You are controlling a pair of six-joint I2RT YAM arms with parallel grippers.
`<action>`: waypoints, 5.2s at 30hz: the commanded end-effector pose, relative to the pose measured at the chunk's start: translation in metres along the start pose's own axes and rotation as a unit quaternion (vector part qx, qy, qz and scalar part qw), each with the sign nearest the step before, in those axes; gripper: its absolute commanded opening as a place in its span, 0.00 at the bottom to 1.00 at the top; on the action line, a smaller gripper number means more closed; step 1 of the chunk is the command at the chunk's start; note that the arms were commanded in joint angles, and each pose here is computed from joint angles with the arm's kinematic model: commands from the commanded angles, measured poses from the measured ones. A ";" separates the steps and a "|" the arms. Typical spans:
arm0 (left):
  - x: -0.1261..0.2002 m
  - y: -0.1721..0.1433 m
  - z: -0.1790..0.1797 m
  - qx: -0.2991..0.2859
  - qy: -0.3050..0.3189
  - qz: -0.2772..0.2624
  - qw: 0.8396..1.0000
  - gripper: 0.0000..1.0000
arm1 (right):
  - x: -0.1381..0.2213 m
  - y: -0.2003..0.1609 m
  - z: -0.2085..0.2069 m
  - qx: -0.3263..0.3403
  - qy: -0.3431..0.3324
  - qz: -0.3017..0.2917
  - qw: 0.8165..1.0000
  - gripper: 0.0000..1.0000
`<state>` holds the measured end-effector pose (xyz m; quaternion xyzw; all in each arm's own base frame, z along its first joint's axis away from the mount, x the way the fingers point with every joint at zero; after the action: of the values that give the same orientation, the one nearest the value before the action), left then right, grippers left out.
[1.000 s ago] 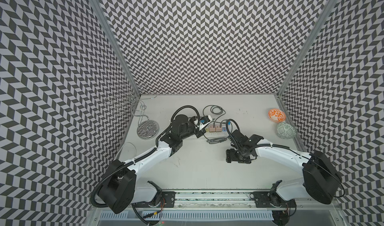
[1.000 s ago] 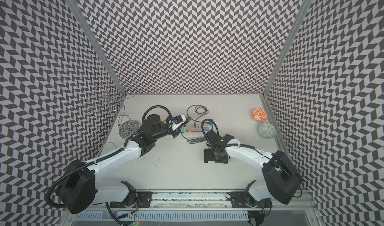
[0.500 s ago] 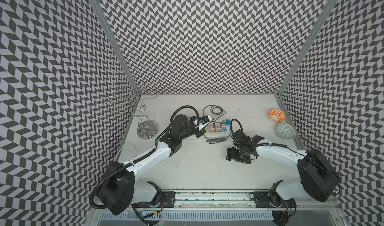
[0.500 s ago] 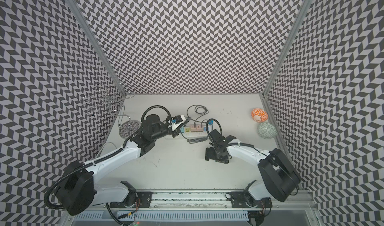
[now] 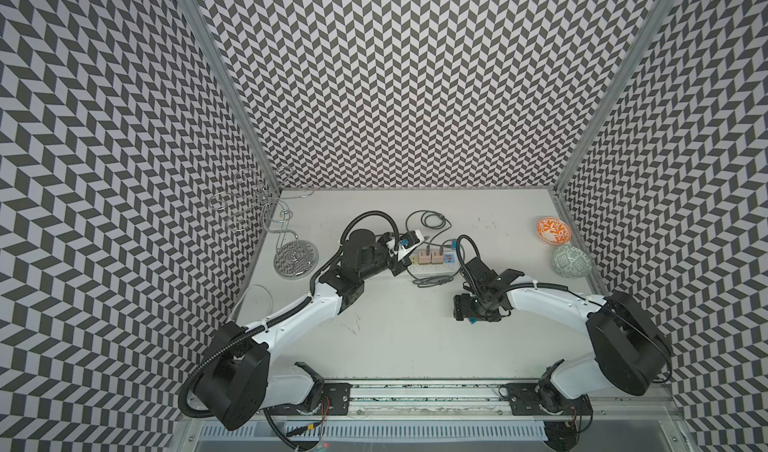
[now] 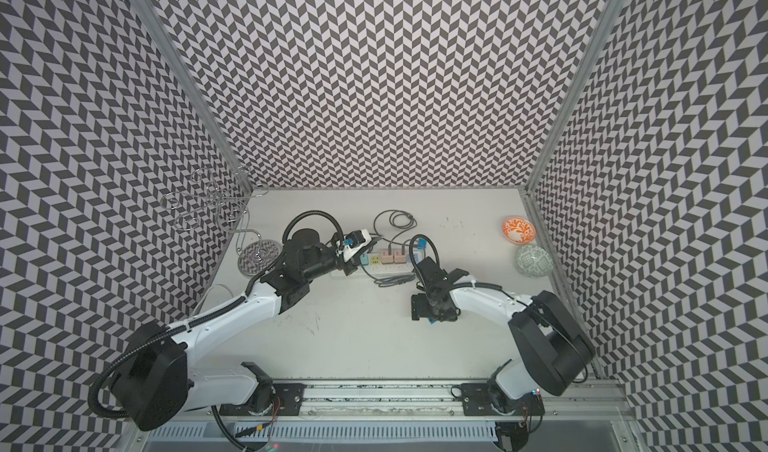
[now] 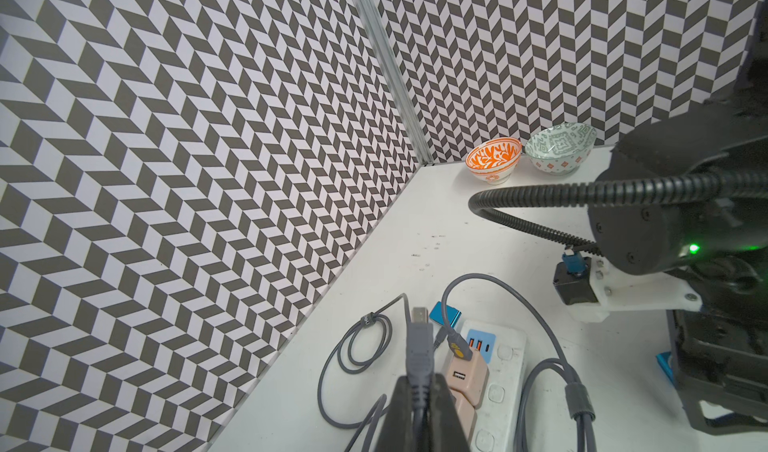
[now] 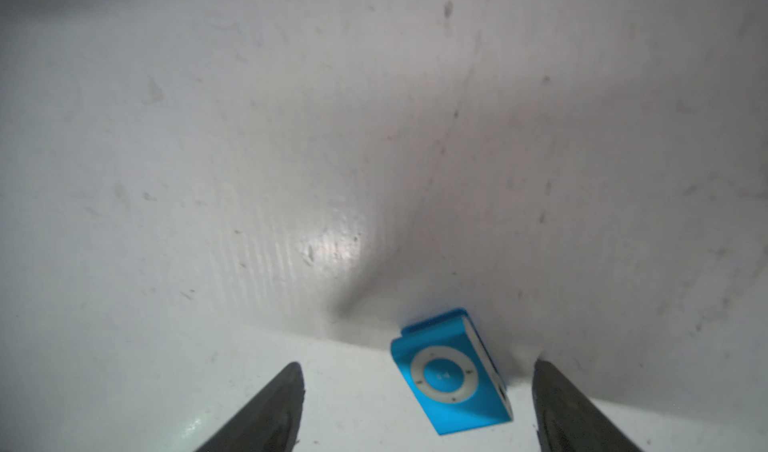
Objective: Charge mp3
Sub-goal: Adjust the mp3 player at the center of the board, then pick up the MP3 player from the center of the board, then insert the charging cable into the MP3 player.
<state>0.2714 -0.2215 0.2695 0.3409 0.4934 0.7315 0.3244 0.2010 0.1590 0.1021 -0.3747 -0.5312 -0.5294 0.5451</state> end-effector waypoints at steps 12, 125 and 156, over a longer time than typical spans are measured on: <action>-0.001 0.003 0.001 0.003 -0.005 -0.005 1.000 0.02 | 0.001 -0.012 -0.005 0.003 -0.065 -0.016 0.998 0.79; -0.005 -0.001 0.002 0.009 -0.004 -0.003 1.000 0.02 | -0.016 -0.011 -0.005 0.060 -0.041 -0.069 0.995 0.29; -0.023 0.023 -0.042 -0.001 -0.045 0.059 0.997 0.00 | 0.180 0.085 0.021 0.237 0.086 -0.318 0.914 0.20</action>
<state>0.2475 -0.2619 0.2711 0.3953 0.4561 0.7323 0.3155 0.2641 0.1594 0.2781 -0.0557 -0.6727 -0.5671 0.4720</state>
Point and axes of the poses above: each gripper's point midway between its finger pads, its own x axis back along the fingers, its own z axis along the line the jaws close on, y = z × x, the point moved 8 cm from there along x, back along the fingers, and after that the axes turned 8 degrees about x, right-handed, at the moved point
